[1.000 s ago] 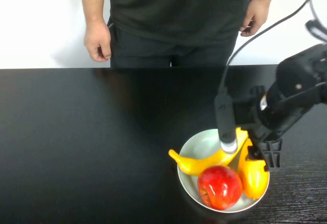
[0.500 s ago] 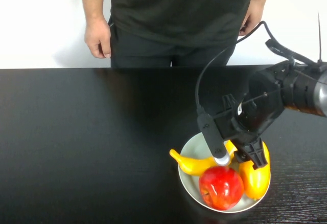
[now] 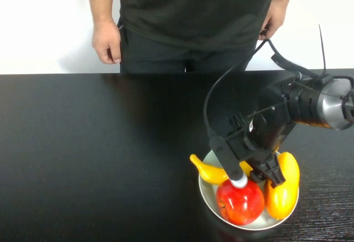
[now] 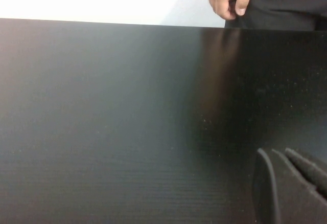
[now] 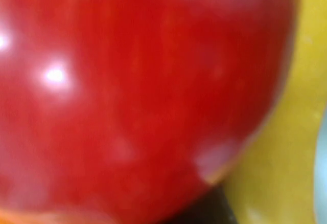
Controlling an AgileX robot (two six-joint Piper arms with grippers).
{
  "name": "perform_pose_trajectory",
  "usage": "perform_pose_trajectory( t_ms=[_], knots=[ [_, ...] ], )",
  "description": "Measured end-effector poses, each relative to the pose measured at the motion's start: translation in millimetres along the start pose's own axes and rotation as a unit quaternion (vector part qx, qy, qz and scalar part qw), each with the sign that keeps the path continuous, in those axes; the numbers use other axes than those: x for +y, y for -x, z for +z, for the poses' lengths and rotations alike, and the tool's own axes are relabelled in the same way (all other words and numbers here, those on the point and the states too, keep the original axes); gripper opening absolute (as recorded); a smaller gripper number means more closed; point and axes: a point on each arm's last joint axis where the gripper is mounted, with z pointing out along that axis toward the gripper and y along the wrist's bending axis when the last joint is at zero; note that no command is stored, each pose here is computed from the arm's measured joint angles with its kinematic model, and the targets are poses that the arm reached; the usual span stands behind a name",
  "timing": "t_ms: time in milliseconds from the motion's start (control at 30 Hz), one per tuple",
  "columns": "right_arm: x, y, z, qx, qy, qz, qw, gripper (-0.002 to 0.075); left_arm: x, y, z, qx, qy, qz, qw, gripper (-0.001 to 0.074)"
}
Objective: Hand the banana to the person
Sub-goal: Pick up the banana, then hand the grabbed banana to the person
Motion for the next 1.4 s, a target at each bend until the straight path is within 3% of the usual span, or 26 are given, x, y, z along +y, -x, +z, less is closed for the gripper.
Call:
perform_pose_trajectory(
  t_ms=[133,300,500,633,933,1233,1400],
  knots=[
    [0,0,6,-0.001,0.004,0.0,1.0,0.0434,0,0,0,0.0,0.0,0.0,1.0,-0.0004],
    [1,0,7,-0.003,0.005,0.001,1.0,0.0276,0,0,0,0.0,0.0,0.0,1.0,-0.0004],
    [0,1,5,-0.003,0.011,0.007,1.0,0.0269,0,0,0,0.0,0.0,0.0,1.0,-0.0004],
    [-1,1,-8,-0.001,0.026,0.067,0.997,0.0269,0,0,0,0.0,0.0,0.0,1.0,-0.0004],
    [-9,3,-109,-0.01,-0.049,0.27,0.962,0.0269,0,0,0,0.0,0.0,0.0,1.0,-0.0004],
    [9,3,-219,-0.032,-0.11,0.338,0.934,0.0269,0,0,0,0.001,0.0,0.0,1.0,-0.0004],
    [9,0,-246,-0.021,-0.131,0.357,0.925,0.0269,0,0,0,0.001,0.0,0.0,1.0,-0.0004]
  ],
)
